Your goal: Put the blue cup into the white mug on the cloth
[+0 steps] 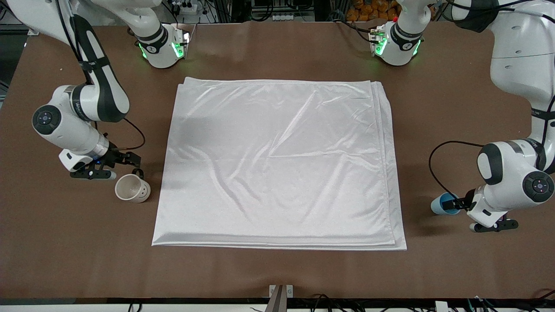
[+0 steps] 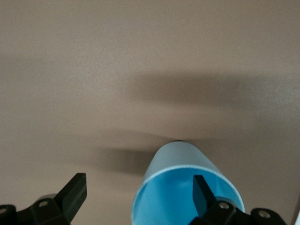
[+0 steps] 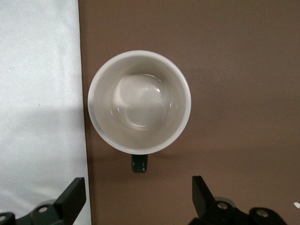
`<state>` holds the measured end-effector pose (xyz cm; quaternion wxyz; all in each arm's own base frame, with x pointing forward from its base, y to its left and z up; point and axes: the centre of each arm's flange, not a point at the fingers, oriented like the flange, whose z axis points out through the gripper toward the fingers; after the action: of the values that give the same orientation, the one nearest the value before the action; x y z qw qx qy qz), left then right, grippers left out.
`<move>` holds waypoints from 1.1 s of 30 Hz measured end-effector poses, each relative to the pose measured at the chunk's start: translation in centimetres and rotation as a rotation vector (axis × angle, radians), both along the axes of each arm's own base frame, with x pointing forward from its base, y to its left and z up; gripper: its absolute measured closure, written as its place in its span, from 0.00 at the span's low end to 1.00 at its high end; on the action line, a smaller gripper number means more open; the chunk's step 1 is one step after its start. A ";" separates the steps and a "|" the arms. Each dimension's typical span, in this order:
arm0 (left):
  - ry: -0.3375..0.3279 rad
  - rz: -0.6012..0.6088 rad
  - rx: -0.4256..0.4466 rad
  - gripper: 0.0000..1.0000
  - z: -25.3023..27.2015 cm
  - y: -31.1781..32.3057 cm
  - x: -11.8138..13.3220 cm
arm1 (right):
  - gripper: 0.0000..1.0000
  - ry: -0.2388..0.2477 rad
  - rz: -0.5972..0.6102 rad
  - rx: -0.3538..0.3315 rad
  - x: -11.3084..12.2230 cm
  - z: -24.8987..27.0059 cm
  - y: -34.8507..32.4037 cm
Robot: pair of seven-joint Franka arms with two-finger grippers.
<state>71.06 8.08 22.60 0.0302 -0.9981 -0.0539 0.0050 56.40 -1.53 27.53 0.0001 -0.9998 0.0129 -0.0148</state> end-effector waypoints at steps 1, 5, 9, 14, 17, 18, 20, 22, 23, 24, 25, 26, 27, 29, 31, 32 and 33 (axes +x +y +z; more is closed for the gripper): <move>-0.001 0.000 0.000 0.00 -0.2 0.0 0.0 | 0.00 -0.002 0.001 0.000 0.1 -0.3 0.0; -0.002 -0.001 0.000 0.07 -0.7 0.0 0.0 | 0.01 -0.005 0.003 0.001 0.2 -1.3 0.2; -0.002 -0.001 0.000 0.26 -0.7 0.0 0.0 | 0.04 -0.002 0.003 0.002 0.2 -2.0 0.2; -0.005 -0.001 0.000 0.52 -0.6 0.0 0.1 | 0.06 -0.004 0.005 0.002 0.2 -2.6 0.2; -0.006 -0.001 0.000 0.66 -0.6 0.0 0.1 | 0.13 -0.005 0.014 0.002 0.3 -2.9 0.2; -0.006 -0.001 0.000 0.70 -0.6 0.0 0.1 | 0.15 -0.005 0.016 0.002 0.3 -3.0 0.2; -0.007 -0.001 0.000 0.80 -0.5 0.0 0.2 | 0.15 -0.005 0.018 0.002 0.3 -3.1 0.2; -0.010 -0.002 0.000 0.93 -0.4 0.0 0.3 | 0.15 -0.010 0.019 0.001 0.3 -3.2 0.2; -0.015 -0.004 0.000 0.95 -0.1 -0.1 0.4 | 0.15 -0.013 0.020 0.001 0.4 -3.3 0.2; -0.020 -0.004 0.000 0.94 0.2 -0.1 0.5 | 0.19 -0.016 0.020 0.001 0.4 -3.4 0.2; -0.024 -0.004 0.001 0.95 0.3 0.0 0.6 | 0.19 -0.017 0.020 0.001 0.4 -3.5 0.2; -0.026 -0.003 0.002 0.95 0.4 0.0 0.6 | 0.19 -0.019 0.020 0.001 0.4 -3.6 0.2; -0.027 -0.002 0.002 0.95 0.5 0.1 0.6 | 0.19 -0.020 0.021 0.001 0.4 -3.7 0.2; -0.027 0.000 0.002 0.95 0.5 0.3 0.6 | 0.23 -0.022 0.021 0.001 0.5 -3.9 0.2; -0.026 0.002 0.002 0.95 0.4 0.4 0.6 | 0.23 -0.023 0.021 0.001 0.6 -4.1 0.2; -0.026 0.002 0.002 0.95 0.4 0.4 0.6 | 0.25 -0.023 0.021 0.001 0.6 -4.2 0.2; -0.026 0.002 0.002 0.95 0.4 0.4 0.6 | 0.26 -0.022 0.021 0.001 0.6 -4.2 0.2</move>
<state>71.67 8.52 23.04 0.0307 -0.9980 -0.0555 -0.0082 57.00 -1.32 23.29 0.0011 -0.9997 0.0024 -0.0260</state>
